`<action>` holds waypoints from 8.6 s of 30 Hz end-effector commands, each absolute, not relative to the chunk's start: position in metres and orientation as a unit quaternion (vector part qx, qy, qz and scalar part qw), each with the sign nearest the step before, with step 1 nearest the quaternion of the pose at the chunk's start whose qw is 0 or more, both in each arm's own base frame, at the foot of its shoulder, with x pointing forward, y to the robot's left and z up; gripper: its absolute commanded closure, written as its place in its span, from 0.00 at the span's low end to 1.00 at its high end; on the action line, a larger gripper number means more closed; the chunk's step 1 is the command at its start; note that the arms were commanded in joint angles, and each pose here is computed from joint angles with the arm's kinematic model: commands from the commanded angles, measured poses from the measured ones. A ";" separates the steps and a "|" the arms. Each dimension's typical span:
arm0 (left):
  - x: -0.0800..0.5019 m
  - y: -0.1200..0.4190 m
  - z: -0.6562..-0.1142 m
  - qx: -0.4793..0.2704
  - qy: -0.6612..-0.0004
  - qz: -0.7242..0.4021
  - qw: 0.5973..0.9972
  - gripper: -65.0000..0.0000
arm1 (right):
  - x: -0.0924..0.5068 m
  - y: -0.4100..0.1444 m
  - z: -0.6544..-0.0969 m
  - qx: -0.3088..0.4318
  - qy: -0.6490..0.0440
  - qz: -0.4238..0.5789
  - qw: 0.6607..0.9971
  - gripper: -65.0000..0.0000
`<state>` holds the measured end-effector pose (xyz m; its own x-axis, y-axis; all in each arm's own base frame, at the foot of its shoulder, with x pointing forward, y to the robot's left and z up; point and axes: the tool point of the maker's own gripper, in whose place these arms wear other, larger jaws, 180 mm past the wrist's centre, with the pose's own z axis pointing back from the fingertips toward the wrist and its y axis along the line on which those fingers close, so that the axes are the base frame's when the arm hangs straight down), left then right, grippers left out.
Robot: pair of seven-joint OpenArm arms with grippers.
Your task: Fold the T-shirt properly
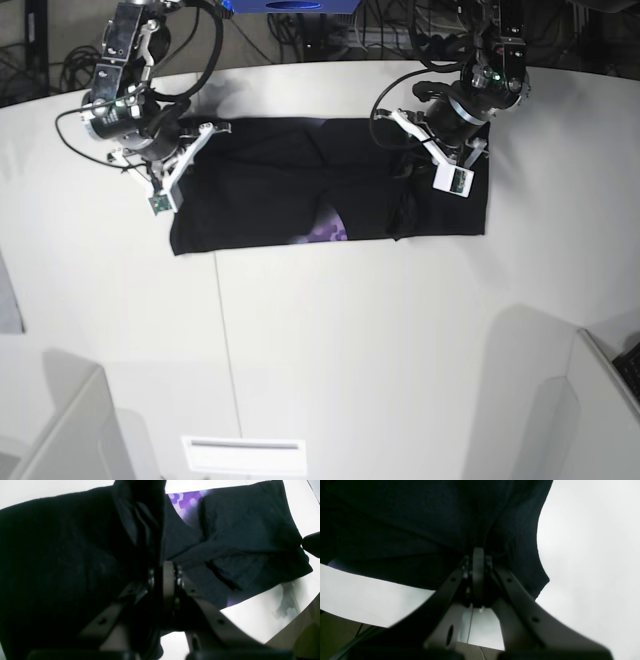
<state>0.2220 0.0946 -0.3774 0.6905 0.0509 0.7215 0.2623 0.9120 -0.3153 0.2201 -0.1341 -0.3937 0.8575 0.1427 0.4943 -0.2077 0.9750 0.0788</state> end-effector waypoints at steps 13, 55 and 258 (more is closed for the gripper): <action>0.227 0.092 -0.367 -0.209 -0.407 -0.059 0.887 0.35 | 0.227 -0.135 -0.386 0.063 -0.270 0.092 0.956 1.00; 0.235 0.071 -0.330 -0.309 -0.438 -0.016 0.844 0.15 | 0.232 -0.132 -0.382 0.064 -0.278 0.095 0.954 1.00; 0.202 0.203 -0.440 -0.138 -0.335 -0.015 0.932 1.00 | 0.248 -0.004 -0.324 0.362 -0.255 0.004 0.896 1.00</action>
